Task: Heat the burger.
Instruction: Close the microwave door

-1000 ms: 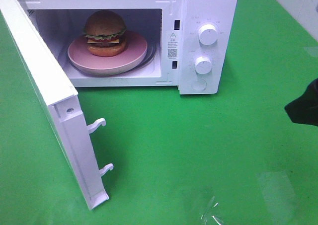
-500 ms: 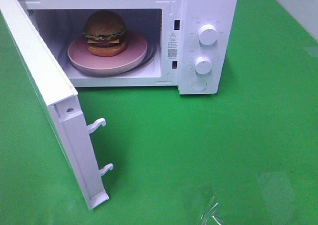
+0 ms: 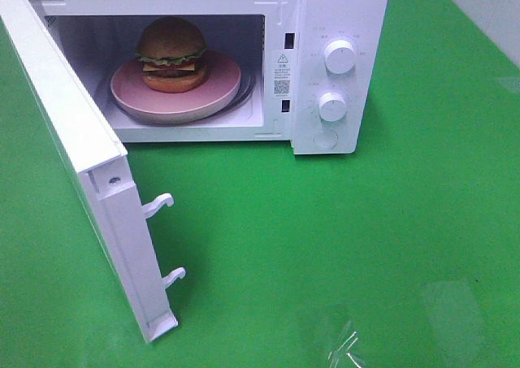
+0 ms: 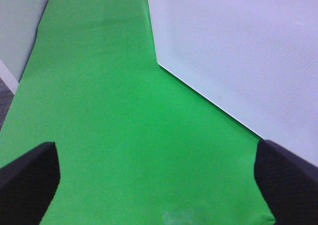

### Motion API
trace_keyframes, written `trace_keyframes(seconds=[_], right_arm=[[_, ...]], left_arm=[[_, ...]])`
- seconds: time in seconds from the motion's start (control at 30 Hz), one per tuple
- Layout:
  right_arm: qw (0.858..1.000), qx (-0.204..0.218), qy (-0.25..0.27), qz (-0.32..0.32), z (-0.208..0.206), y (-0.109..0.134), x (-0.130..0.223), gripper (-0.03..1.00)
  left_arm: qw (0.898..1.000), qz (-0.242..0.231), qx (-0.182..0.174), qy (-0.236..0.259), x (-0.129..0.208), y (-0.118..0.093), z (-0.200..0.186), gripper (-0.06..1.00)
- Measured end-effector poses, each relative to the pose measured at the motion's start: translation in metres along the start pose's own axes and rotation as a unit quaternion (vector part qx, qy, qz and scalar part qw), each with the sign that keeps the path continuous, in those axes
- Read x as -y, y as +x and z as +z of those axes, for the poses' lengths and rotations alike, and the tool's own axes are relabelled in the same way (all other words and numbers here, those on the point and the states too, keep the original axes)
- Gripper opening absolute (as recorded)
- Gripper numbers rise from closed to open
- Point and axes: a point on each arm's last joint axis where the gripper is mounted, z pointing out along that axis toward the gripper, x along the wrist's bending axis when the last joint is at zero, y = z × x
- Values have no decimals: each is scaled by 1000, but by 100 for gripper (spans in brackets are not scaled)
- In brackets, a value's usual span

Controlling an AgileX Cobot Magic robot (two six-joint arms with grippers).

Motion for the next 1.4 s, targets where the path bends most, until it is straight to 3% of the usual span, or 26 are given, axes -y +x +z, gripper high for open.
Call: trace_keyframes(seconds=[0.5, 1.4], right_arm=[[997, 10, -67, 24, -30, -6, 30, 75], [997, 13, -69, 26, -31, -5, 31, 75]], left_arm=[[1000, 0, 0, 0, 0, 0, 0, 99], [1000, 0, 0, 0, 0, 0, 0, 99]])
